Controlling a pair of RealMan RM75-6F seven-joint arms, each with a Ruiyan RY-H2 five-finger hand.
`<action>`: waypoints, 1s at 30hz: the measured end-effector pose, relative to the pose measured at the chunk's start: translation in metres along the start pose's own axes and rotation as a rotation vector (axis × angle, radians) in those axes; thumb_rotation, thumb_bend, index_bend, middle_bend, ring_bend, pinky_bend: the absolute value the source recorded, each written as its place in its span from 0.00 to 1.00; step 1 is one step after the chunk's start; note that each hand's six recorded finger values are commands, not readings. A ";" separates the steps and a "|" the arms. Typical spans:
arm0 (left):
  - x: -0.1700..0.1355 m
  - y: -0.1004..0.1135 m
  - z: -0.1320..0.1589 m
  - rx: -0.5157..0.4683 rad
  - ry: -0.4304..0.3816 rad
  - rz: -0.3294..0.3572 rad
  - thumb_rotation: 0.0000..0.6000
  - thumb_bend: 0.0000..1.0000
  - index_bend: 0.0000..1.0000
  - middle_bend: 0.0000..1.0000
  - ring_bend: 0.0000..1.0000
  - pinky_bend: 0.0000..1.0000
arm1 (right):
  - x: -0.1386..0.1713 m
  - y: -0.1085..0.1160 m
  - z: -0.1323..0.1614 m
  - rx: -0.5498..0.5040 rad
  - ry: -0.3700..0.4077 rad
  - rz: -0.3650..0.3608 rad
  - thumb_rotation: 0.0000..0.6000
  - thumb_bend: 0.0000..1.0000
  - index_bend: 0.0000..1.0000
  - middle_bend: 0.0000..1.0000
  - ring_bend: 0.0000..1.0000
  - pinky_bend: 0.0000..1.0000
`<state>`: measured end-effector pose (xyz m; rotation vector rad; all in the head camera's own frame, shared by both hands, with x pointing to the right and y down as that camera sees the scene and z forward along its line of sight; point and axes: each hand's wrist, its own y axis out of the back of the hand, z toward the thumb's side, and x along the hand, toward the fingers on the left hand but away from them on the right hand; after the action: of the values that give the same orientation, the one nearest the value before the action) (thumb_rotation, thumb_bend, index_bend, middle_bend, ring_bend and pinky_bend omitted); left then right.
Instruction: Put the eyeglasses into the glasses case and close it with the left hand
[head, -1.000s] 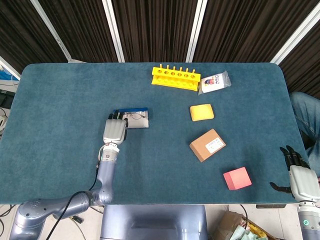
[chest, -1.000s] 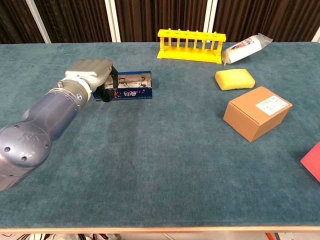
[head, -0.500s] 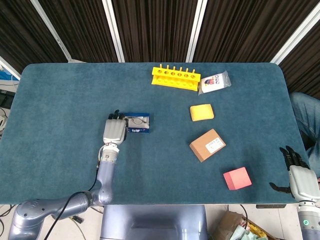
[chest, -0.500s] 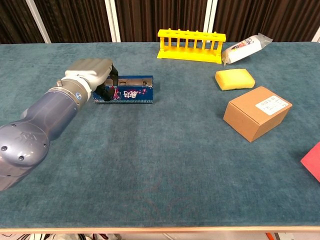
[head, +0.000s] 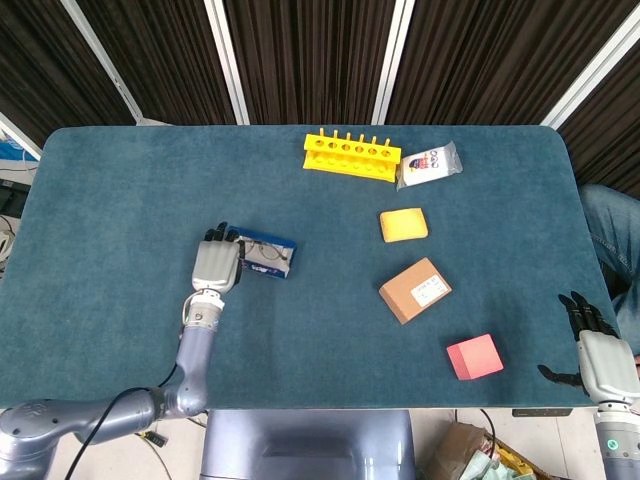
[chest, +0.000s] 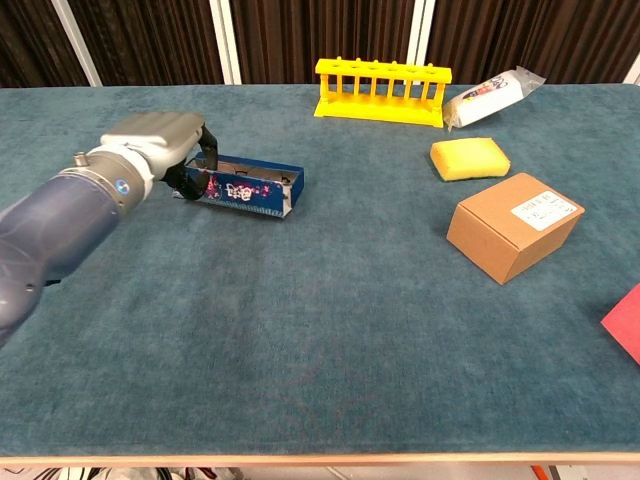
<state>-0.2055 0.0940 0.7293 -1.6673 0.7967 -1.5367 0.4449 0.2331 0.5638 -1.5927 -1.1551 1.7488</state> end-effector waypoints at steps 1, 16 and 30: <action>-0.002 0.001 -0.002 -0.001 0.000 -0.005 1.00 0.53 0.56 0.25 0.08 0.17 | 0.000 0.000 0.000 0.000 0.000 0.000 1.00 0.18 0.07 0.04 0.10 0.23; -0.009 0.026 -0.004 -0.018 0.013 -0.031 1.00 0.53 0.56 0.24 0.08 0.17 | 0.000 -0.001 0.000 -0.003 -0.004 0.001 1.00 0.18 0.07 0.04 0.10 0.23; 0.011 0.032 0.011 -0.013 0.064 -0.027 1.00 0.53 0.56 0.24 0.08 0.17 | 0.000 -0.001 0.000 0.003 -0.008 0.004 1.00 0.18 0.07 0.04 0.10 0.23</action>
<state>-0.1926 0.0688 0.7084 -1.6511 0.8222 -1.6140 0.4448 0.2336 0.5650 -1.5888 -1.1537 1.7599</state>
